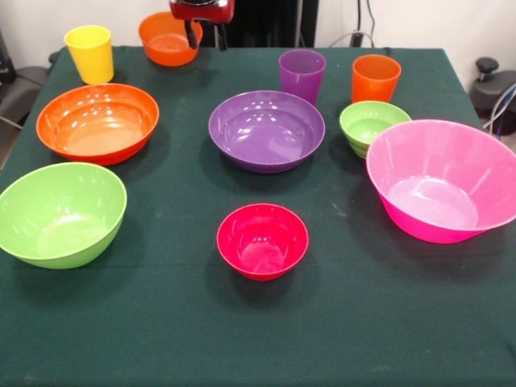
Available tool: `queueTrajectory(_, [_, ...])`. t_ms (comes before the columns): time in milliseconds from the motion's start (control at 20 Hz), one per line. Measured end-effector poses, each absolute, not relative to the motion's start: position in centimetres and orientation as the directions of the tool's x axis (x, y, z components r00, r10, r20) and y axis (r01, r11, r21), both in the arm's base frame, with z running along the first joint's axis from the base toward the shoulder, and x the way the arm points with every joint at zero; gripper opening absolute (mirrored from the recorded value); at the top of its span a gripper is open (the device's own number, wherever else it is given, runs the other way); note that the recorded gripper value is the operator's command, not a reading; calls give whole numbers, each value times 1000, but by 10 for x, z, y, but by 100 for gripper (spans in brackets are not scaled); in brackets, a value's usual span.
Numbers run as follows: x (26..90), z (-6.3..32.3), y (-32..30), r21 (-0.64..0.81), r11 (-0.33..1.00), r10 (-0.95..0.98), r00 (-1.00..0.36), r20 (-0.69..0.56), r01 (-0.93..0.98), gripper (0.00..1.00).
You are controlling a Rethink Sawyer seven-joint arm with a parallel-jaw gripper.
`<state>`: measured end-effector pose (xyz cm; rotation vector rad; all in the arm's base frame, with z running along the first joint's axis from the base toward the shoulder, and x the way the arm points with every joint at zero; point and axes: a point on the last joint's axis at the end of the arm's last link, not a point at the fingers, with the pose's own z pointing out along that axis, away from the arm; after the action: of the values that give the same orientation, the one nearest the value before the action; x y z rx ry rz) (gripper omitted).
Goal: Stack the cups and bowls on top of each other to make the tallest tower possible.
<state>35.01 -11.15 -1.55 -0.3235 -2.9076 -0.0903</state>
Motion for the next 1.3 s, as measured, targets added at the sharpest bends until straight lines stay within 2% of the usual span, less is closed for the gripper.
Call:
queueTrajectory(450, [355,-5,-130,16,968,241,-951,195,249,100])
queueTrajectory(1300, [347,-14,-124,29,970,231,-948,218,243,100])
